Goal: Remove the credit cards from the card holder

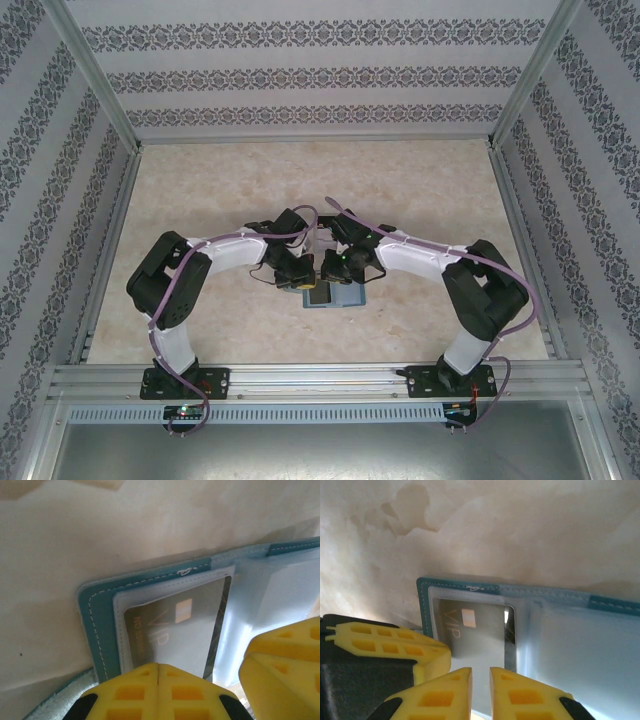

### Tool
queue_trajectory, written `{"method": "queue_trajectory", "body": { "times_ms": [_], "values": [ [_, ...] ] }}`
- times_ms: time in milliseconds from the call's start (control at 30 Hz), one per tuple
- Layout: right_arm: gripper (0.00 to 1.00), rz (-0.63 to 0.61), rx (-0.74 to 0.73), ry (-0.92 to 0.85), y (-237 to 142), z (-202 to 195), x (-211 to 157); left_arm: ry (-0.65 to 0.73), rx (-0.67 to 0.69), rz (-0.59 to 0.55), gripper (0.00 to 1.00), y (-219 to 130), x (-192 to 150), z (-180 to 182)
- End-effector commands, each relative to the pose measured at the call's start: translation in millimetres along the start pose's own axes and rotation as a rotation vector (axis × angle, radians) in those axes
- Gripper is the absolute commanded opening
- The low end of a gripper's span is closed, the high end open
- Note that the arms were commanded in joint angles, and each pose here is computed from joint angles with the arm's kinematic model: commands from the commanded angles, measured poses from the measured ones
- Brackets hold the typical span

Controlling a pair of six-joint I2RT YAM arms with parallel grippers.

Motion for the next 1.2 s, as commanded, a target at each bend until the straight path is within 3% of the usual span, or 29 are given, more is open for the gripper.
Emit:
{"method": "queue_trajectory", "body": {
  "times_ms": [0,667,1000,1167],
  "values": [
    [0.18,0.025,0.024,0.018,7.4,-1.6,3.8,0.008,-0.010,-0.004,0.00,2.5,2.3,-4.2],
    [0.24,0.028,-0.057,0.029,23.2,-14.1,8.5,-0.002,0.004,0.002,0.00,2.7,-1.5,-1.5],
    [0.24,-0.026,-0.182,0.008,17.0,-21.8,9.0,0.002,0.012,0.000,0.00,-0.6,-1.9,-2.5],
    [0.24,-0.032,-0.155,0.001,11.2,-15.6,8.6,0.003,0.017,0.004,0.00,0.2,-1.8,-2.2]
  ]
}}
Point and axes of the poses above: each hand's point on the last joint's axis, 136 mm out from that joint toward the fingers, its own y axis out along the fingers, its own z axis along the line the jaws close on, x = y × z, the point moved 10 cm from there along -y, back along the fingers, and after that the axes turned 15 degrees about y, right-handed, at the moved point
